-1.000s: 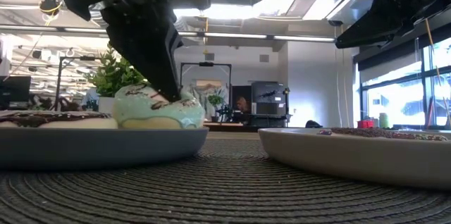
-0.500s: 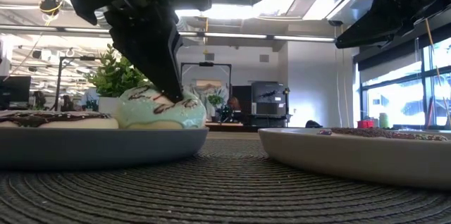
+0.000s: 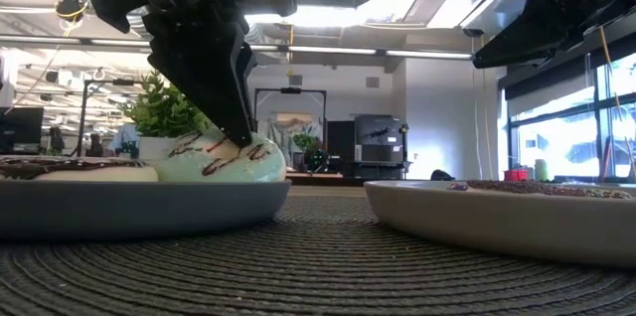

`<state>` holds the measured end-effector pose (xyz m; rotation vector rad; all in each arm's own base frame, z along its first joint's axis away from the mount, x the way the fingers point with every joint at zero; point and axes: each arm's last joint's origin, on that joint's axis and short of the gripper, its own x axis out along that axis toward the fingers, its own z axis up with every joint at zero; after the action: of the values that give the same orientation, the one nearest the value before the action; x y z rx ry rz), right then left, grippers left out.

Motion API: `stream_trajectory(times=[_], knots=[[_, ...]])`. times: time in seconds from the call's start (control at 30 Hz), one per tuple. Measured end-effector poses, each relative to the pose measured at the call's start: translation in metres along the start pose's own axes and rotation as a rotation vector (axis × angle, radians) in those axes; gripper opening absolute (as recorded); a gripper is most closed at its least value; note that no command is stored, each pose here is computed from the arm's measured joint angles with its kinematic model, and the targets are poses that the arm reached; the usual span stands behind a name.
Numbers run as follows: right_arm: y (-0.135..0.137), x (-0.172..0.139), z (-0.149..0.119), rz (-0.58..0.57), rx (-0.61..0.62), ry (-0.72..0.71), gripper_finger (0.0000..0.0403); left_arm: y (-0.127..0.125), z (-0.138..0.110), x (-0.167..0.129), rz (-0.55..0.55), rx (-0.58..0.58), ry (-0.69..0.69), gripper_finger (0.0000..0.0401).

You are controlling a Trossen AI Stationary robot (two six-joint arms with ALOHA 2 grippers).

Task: Pick & Place donuts
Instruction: Put the large green donut on the dark gray plate

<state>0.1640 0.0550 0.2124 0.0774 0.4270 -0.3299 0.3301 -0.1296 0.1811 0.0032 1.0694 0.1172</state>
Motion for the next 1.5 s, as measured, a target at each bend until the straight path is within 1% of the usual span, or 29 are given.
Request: stream_trajectory(times=[0.23,0.43,0.53,0.83,1.07,1.17,1.27,1.5], knots=[[0.000,0.000,0.000,0.000,-0.001,0.000,0.0116,0.000,0.000,0.000,0.002,-0.003,0.001,0.0150],[0.000,0.000,0.000,0.000,0.000,0.000,0.0117,0.001,-0.003,0.000,0.013,-0.001,0.026,0.0166],[0.000,0.000,0.000,0.000,0.000,0.000,0.0116,0.002,-0.003,0.000,0.034,-0.006,0.020,0.0168],[0.000,0.000,0.000,0.000,0.001,0.000,0.0116,0.007,0.000,0.000,0.038,-0.024,0.019,0.0164],[0.000,0.000,0.000,0.000,0.000,0.000,0.0116,0.013,0.003,-0.020,0.025,-0.071,-0.012,0.0168],[0.000,0.000,0.000,0.000,-0.001,0.000,0.0116,0.013,0.001,-0.029,0.005,-0.113,0.003,0.0168],[0.000,0.000,0.000,0.000,-0.001,0.000,0.0116,0.009,-0.001,-0.031,-0.014,-0.138,0.012,0.0165],[0.000,0.000,0.000,0.000,-0.002,0.000,0.0116,0.003,-0.007,-0.013,0.012,-0.148,0.064,0.0167]])
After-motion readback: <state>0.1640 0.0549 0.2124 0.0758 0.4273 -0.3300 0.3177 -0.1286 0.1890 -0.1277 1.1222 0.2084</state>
